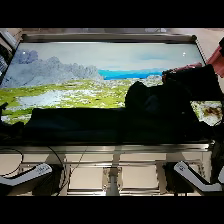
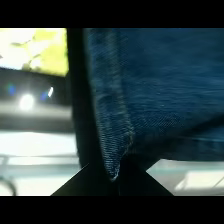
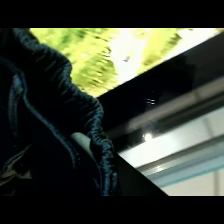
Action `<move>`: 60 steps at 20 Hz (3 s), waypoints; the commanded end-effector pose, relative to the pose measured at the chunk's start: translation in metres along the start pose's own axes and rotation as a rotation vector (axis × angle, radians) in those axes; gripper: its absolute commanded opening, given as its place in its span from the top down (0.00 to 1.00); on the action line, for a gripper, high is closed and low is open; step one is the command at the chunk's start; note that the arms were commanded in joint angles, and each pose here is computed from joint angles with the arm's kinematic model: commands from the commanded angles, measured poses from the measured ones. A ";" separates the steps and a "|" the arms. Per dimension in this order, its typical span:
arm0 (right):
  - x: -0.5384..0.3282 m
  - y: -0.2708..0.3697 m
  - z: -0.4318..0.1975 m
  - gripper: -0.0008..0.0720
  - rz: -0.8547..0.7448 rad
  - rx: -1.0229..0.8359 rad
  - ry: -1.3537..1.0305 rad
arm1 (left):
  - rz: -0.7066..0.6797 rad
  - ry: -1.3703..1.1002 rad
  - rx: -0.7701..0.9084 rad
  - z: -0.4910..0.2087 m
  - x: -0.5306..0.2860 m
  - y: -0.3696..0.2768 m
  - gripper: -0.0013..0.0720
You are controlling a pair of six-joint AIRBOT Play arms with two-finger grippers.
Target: Fold the clothes and pants, and hang the long-sleeved shirts on hangers.
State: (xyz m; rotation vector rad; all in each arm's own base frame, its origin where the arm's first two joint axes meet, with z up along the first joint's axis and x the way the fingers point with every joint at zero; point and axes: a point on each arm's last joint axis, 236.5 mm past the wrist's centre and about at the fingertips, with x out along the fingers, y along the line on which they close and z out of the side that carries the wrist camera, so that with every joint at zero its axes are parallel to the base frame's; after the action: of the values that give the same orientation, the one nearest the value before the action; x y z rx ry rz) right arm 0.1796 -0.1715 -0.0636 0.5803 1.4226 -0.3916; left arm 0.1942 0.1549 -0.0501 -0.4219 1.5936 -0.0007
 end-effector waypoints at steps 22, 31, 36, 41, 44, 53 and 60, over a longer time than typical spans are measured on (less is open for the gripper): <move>-0.075 0.157 0.141 0.28 0.242 -0.313 -0.390 | -0.295 -0.533 0.975 0.105 -0.074 -0.411 0.61; -0.027 0.278 0.201 0.28 0.034 -0.896 -0.331 | -0.332 -0.346 1.104 0.029 0.021 -0.508 0.55; 0.004 0.267 0.204 0.34 -0.114 -0.996 -0.193 | -0.302 -0.264 1.053 0.033 0.023 -0.481 0.55; -0.001 0.227 0.212 0.34 -0.270 -1.019 -0.134 | -0.292 -0.229 1.033 0.036 0.023 -0.467 0.55; 0.000 0.227 0.208 0.45 -0.251 -1.027 -0.120 | -0.291 -0.230 1.029 0.037 0.022 -0.466 0.55; 0.001 0.277 0.109 0.96 0.148 -1.061 0.152 | -0.263 -0.239 1.021 0.046 0.022 -0.457 0.55; -0.101 0.560 0.004 0.96 0.839 -1.208 -0.260 | -0.249 -0.307 0.865 0.081 -0.016 -0.417 0.55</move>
State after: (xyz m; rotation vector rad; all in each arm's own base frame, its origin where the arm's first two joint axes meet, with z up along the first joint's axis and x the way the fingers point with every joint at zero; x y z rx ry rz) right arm 0.4789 0.1574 0.0498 -0.0303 1.1019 0.8501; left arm 0.3745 -0.2320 0.0529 0.1024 1.1118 -0.8069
